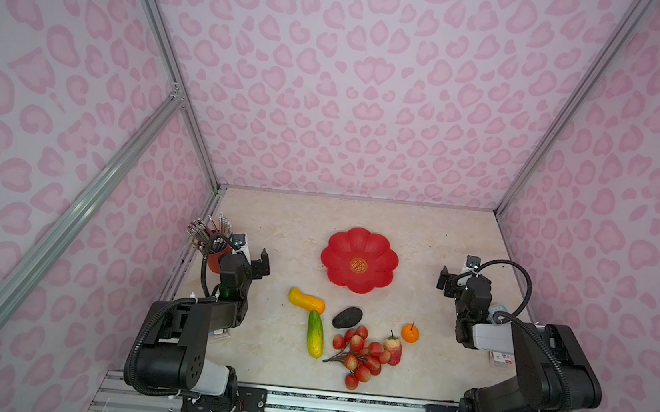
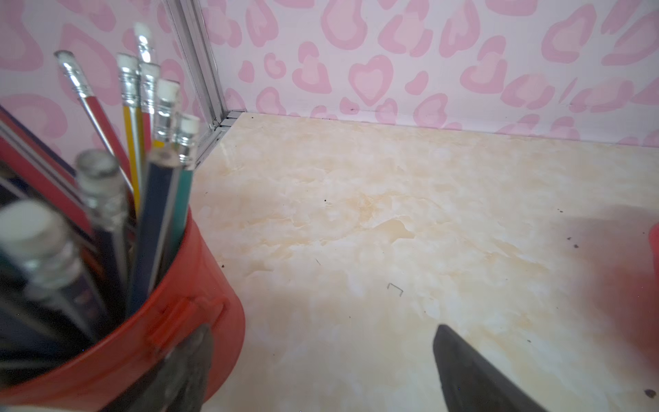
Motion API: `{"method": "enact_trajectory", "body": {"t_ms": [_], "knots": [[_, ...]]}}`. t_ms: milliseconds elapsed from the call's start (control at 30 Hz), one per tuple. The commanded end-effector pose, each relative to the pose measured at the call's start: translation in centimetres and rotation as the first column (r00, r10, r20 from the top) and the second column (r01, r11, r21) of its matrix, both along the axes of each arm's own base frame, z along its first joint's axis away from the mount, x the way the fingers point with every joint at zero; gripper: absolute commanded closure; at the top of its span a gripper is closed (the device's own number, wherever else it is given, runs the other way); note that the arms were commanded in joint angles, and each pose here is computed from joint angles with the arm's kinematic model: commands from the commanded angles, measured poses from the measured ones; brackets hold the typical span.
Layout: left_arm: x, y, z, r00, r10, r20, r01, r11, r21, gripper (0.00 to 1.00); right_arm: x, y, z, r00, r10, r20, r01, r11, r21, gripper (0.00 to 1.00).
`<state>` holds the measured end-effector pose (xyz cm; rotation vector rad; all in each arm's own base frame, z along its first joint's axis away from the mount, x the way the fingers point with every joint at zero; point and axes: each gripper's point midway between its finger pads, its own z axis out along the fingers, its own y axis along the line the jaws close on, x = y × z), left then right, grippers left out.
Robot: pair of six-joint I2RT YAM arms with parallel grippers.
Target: Place and organize the fake fruits in the fruit bowl
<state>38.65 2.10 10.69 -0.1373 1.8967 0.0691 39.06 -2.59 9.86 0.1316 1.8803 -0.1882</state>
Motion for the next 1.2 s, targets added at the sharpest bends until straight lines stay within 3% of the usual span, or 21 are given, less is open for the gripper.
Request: {"method": "enact_trajectory", "body": {"t_ms": [0,800,867,933,1000,1033,1100,1133,1167], "knots": [[0.7,0.0,1.3,0.999,-0.007,0.048,0.007,1.000,-0.001,0.03,0.0,0.0,0.0,1.000,0.002,0.001,-0.002,1.000,0.004,0.00],[0.6,0.1,1.3,0.998,-0.034,0.053,0.035,0.999,-0.032,0.03,0.0,0.1,0.2,1.000,0.007,0.012,-0.007,1.000,0.005,0.00],[0.7,0.9,1.7,0.999,0.014,0.041,-0.012,0.999,-0.038,0.03,0.3,0.4,0.9,0.999,0.026,0.029,-0.026,1.000,0.002,0.00],[1.3,1.4,2.7,0.999,0.034,-0.010,-0.035,0.998,-0.053,0.00,0.6,0.1,1.5,1.000,0.006,0.000,-0.006,1.000,0.002,0.00],[1.5,1.1,4.1,1.000,0.013,-0.019,-0.014,0.998,-0.060,0.04,0.6,0.2,2.2,0.999,0.010,-0.050,-0.009,1.000,0.010,0.00],[1.4,1.1,5.1,1.000,0.029,-0.007,-0.029,0.995,-0.096,0.04,0.6,0.4,3.0,0.997,0.008,-0.071,-0.006,1.000,0.025,0.00],[1.1,0.4,6.9,1.000,0.010,0.026,-0.005,0.985,-0.172,0.03,0.1,-0.3,4.8,0.994,-0.082,-0.070,0.093,0.983,0.161,0.00],[0.9,0.1,7.9,0.999,0.010,0.042,-0.001,0.977,-0.211,0.03,-0.4,-0.9,5.4,0.984,-0.158,-0.078,0.174,0.945,0.277,0.00],[0.6,0.0,8.6,0.999,0.018,0.049,-0.005,0.969,-0.246,0.03,-0.8,-0.7,5.5,0.982,-0.155,-0.106,0.183,0.917,0.355,0.01]]}}
